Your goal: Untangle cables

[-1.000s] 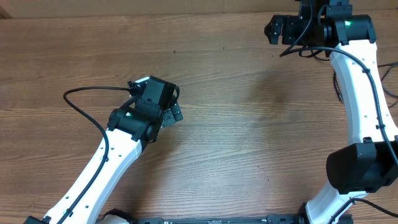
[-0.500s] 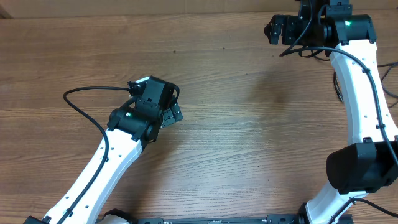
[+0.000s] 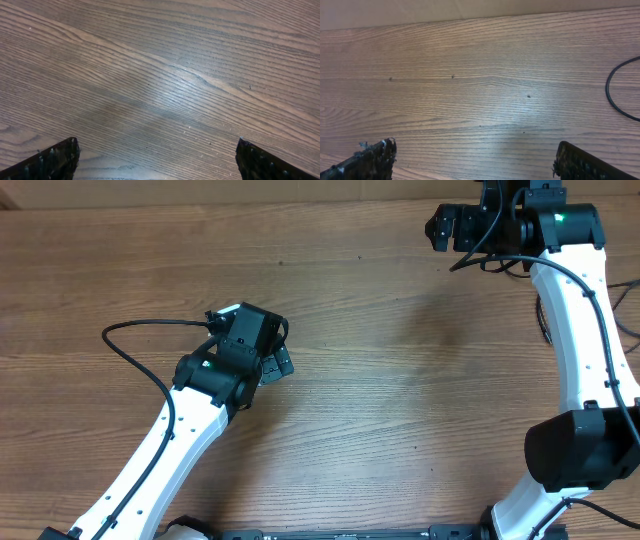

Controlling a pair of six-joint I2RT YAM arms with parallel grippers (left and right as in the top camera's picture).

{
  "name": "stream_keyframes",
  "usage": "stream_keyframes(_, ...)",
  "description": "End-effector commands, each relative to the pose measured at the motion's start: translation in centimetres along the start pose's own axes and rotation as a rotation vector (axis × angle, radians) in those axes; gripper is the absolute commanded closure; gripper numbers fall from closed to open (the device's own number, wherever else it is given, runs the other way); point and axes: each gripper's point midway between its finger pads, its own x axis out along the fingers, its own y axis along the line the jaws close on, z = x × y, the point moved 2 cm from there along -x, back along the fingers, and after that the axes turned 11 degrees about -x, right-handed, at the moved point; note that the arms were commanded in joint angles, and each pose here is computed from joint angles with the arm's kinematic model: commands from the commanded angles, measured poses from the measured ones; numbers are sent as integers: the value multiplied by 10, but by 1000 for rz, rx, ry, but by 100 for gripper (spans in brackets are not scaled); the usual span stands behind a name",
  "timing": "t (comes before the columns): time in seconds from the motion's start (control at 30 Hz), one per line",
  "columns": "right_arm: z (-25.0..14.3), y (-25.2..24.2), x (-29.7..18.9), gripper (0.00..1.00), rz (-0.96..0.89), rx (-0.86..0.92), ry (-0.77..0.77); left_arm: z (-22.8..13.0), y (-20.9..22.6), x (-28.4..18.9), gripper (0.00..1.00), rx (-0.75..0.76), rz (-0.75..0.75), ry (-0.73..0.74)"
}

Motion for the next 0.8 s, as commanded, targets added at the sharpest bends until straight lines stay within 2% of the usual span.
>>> stream_keyframes(0.0,-1,0,0,0,-2,-4,2,5,-4,-4,0,-21,-15,-8)
stream_keyframes(0.17,-1,0,0,0,-2,-4,2,8,-8,0,0,-7,-43,-39)
stream_keyframes(0.33,-1,0,0,0,-1,-4,2,8,-37,5,0,93,-297,-127)
stream_keyframes(0.47,-1,0,0,0,-2,-4,2,3,-46,3,0,117,-482,-233)
stream_keyframes(0.63,-1,0,0,0,-2,-4,2,0,-31,-21,0,152,-681,-485)
stream_keyframes(0.7,-1,0,0,0,-2,-4,2,-1,-17,-46,0,232,-758,-672)
stream_keyframes(0.77,-1,0,0,0,-2,-4,2,-2,-9,-61,1,289,-776,-775)
